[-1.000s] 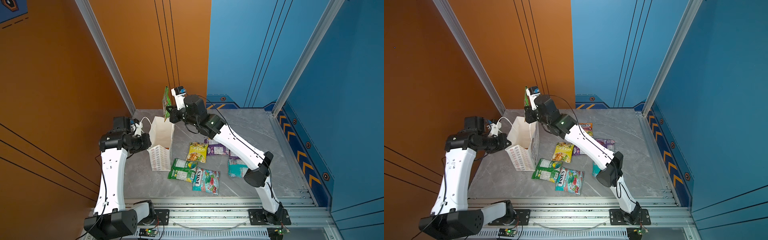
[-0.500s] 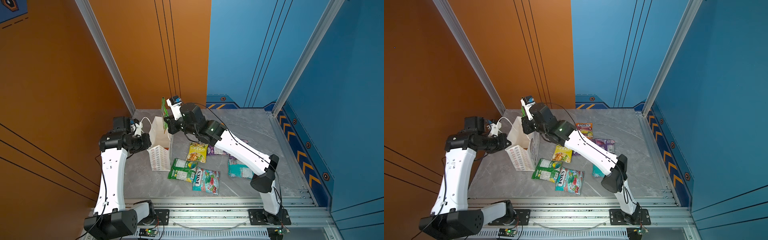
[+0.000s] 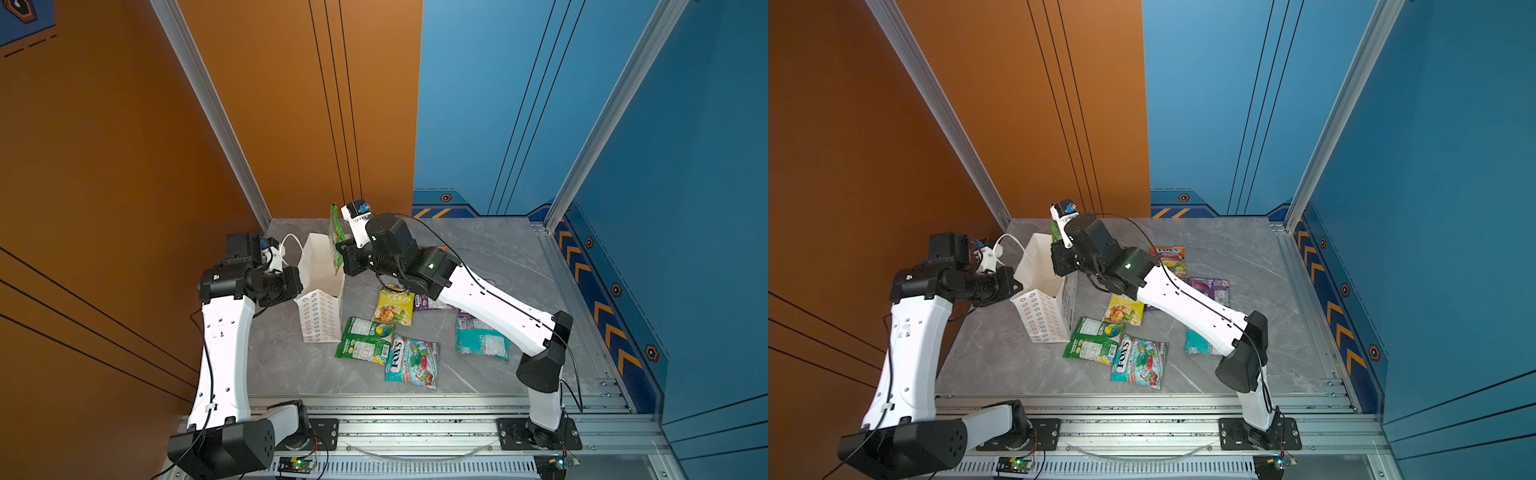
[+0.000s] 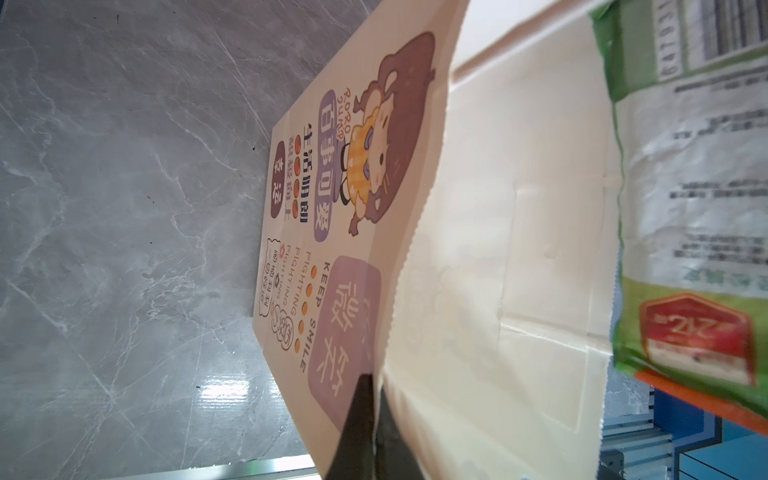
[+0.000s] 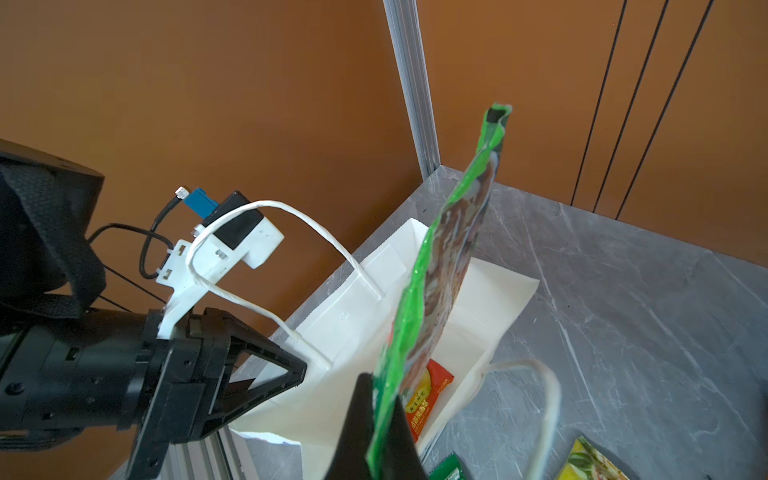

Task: Place the snacks into the paper bag
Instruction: 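Lower the green packet into the bag and open the right gripper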

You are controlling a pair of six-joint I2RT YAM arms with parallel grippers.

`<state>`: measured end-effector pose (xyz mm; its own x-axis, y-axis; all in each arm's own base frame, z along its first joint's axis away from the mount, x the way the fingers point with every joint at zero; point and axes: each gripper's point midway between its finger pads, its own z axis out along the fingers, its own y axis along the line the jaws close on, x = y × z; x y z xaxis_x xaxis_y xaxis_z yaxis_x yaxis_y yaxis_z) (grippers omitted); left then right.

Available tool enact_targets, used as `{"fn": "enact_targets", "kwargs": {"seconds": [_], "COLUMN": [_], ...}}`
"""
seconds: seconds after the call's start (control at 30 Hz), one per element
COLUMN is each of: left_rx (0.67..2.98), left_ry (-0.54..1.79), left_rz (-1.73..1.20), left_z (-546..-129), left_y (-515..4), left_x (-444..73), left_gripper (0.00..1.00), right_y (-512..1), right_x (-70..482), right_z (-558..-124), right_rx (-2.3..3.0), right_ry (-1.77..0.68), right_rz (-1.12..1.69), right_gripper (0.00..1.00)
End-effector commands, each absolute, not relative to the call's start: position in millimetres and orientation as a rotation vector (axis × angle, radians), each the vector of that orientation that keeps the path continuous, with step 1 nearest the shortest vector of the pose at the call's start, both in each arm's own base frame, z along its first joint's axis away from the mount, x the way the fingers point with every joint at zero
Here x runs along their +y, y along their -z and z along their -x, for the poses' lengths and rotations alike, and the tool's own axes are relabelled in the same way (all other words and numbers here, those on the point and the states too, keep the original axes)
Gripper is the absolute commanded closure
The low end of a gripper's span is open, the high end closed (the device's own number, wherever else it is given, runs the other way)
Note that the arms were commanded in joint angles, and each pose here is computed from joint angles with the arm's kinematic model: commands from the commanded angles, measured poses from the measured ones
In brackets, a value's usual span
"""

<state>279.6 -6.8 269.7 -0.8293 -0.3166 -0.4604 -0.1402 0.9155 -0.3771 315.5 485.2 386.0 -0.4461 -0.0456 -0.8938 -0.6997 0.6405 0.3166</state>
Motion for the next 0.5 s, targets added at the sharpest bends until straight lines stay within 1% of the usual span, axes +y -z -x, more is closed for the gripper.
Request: {"fn": "enact_targets", "kwargs": {"seconds": [0.0,0.47], "left_rx": [2.540,2.544], "left_ry": [0.478,0.483], "left_rz": [0.322,0.324], "left_z": [-278.6,-280.8], "left_y": [-269.7,-269.2], "left_x": [-9.7,-9.7], "left_gripper": [0.95,0.95], "right_y": [-398.7,-381.8], "right_x": [490.3,519.1], "right_z": [-310.8,-304.7], "right_rx": [1.870,1.907], "right_ry": [-0.912,-1.000], "right_rz": [0.554,0.530], "right_gripper": [1.00,1.00]}}
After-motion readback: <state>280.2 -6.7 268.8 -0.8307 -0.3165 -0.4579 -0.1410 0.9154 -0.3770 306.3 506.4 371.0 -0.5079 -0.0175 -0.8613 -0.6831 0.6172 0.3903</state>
